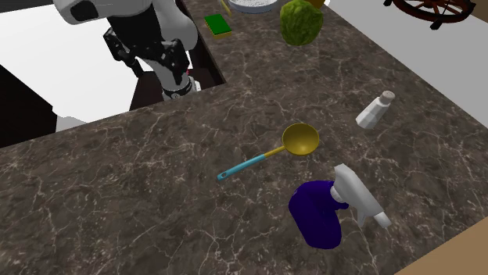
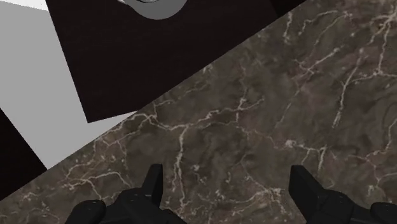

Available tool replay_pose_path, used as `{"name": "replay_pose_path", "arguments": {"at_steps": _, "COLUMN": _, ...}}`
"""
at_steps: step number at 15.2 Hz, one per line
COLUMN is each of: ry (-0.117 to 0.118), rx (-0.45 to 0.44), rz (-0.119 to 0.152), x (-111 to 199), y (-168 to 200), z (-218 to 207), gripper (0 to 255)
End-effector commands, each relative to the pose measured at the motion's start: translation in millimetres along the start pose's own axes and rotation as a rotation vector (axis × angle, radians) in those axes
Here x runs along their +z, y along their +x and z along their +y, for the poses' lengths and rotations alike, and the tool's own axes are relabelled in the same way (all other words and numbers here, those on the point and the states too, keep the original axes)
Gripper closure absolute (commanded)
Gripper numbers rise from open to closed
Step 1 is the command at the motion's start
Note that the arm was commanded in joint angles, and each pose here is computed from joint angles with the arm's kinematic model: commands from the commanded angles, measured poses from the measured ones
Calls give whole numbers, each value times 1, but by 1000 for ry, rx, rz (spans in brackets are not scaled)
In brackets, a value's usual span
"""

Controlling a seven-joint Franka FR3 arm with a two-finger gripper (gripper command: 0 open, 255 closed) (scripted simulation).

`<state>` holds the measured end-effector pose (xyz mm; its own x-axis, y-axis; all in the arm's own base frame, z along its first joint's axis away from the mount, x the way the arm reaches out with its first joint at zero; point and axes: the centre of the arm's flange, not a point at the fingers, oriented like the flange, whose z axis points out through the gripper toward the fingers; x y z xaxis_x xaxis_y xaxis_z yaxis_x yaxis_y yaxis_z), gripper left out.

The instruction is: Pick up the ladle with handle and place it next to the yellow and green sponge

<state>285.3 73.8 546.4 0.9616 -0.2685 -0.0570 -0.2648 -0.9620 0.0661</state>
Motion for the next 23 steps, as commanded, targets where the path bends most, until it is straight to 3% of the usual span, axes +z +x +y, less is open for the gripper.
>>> {"name": "replay_pose_path", "arguments": {"at_steps": 1, "ry": 25, "rx": 87, "rz": 2, "x": 10, "y": -6, "z": -21, "gripper": 0}}
{"name": "replay_pose_path", "arguments": {"at_steps": 12, "ry": 154, "rx": 527, "rz": 16, "x": 45, "y": -4, "z": -143, "gripper": 0}}
{"name": "replay_pose_path", "arguments": {"at_steps": 23, "ry": 283, "rx": 967, "rz": 31, "x": 65, "y": 50, "z": -255, "gripper": 0}}
